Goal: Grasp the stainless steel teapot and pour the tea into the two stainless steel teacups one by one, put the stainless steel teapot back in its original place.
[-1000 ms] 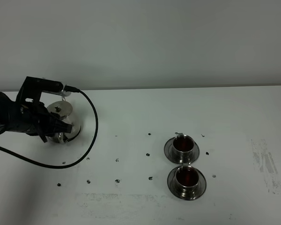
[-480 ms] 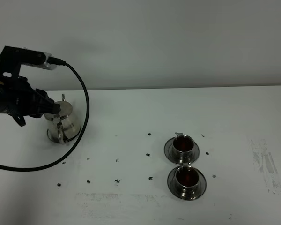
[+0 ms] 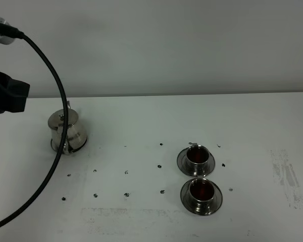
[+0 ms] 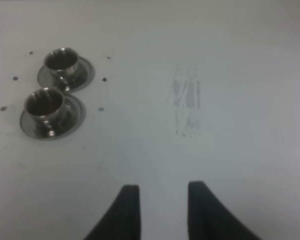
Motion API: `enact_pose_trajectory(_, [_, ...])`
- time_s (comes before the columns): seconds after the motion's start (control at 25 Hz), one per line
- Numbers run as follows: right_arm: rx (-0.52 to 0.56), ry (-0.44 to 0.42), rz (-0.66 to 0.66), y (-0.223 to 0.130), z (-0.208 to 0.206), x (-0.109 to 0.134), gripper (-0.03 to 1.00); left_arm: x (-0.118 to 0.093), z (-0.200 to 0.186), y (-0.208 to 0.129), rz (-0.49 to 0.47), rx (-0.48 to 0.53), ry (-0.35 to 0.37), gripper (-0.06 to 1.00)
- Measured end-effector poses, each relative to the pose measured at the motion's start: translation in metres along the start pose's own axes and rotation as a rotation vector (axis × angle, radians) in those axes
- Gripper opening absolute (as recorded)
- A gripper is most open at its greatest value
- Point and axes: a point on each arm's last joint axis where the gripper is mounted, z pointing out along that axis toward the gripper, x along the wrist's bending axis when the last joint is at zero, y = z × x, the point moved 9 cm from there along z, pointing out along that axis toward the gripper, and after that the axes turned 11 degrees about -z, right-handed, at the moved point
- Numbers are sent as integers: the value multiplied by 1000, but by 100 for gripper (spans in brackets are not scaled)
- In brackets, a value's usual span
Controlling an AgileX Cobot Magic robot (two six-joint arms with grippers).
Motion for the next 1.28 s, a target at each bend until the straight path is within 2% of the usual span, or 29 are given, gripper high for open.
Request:
enact_pose_trajectory(0.12, [0,0,0,0,0,0,22,-5,-14,-1,9,6,-13,41])
enact_pose_trajectory(0.24, [0,0,0,0,0,0,22,-12,-25,-13,-17,69,-39,41])
enact_pose_trajectory(0.44, [0,0,0,0,0,0,22,-25,-57,-28,-183,142,-67,41])
enact_pose_trajectory(0.52, [0,0,0,0,0,0,22,-29,-78,-35,-202,158,-62,41])
enact_pose_trajectory(0.64, [0,0,0,0,0,0,22,-29,-111,-52,-212,166,-23,41])
enact_pose_trajectory(0.84, [0,0,0,0,0,0,22,-18,-153,-119,-252,159,103,41])
enact_pose_trajectory(0.96, [0,0,0,0,0,0,22,-11,-163,-158,-259,142,159,41])
enact_pose_trajectory(1.12, [0,0,0,0,0,0,22,-10,-164,-199,-291,136,176,41])
enact_pose_trajectory(1.28, [0,0,0,0,0,0,22,-9,-160,-222,-294,125,177,41])
